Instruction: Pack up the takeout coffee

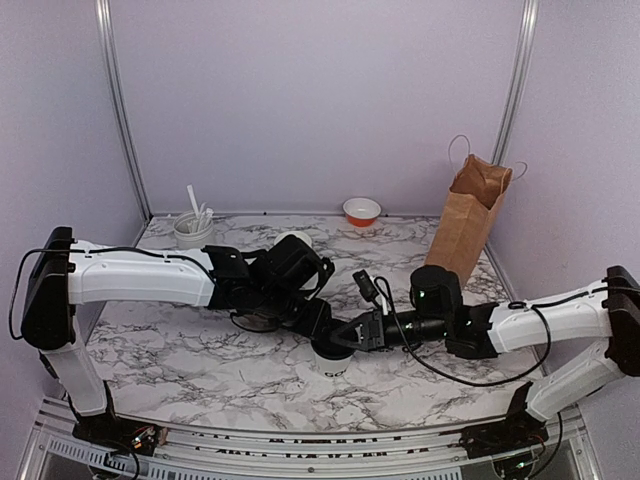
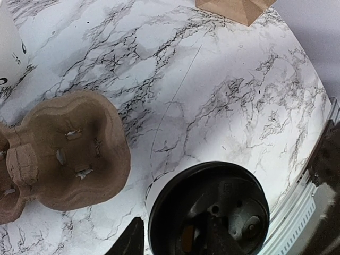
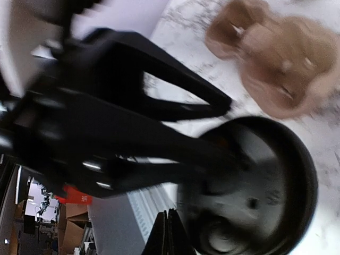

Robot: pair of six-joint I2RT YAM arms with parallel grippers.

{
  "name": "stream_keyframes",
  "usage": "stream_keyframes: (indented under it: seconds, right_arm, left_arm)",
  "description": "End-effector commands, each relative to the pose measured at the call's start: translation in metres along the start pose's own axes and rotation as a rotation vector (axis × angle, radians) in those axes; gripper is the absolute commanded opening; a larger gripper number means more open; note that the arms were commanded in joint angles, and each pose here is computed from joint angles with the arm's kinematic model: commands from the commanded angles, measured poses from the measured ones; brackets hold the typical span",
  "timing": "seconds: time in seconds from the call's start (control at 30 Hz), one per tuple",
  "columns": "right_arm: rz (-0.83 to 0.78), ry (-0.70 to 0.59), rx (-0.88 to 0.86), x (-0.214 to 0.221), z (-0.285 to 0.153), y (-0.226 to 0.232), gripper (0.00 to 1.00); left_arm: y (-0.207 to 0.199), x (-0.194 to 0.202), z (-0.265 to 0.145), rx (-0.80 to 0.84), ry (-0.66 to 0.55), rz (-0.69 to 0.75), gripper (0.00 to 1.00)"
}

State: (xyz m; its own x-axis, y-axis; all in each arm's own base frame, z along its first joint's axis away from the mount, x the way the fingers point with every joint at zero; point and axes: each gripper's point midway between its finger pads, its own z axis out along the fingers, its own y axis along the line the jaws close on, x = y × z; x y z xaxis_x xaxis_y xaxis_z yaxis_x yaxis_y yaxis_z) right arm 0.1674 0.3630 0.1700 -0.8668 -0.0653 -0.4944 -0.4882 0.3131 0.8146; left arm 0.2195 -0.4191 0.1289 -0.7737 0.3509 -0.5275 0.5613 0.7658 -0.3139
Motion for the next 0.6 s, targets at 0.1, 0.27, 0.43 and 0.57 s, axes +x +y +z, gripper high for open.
stream_keyframes:
  seconds: [0.1,0.27,0.43,0.57]
  right_arm:
    - [0.145,0.103,0.095,0.051,0.010,-0.058,0.00]
    - [0.058,0.033,0.084,0.018,0.001,-0.026,0.00]
    - [0.008,-0.096,0.058,-0.026,-0.024,-0.004,0.00]
    - [0.025,-0.137,0.073,-0.041,-0.030,-0.017,0.00]
  left_arm:
    - [0.005,0.010,0.001,-0.017,0.034,0.017,0.40]
    - [0.005,0.010,0.000,-0.015,0.031,0.018,0.40]
    - [0.004,0.009,-0.001,-0.012,0.029,0.021,0.40]
    - [0.004,0.009,0.000,-0.009,0.030,0.017,0.40]
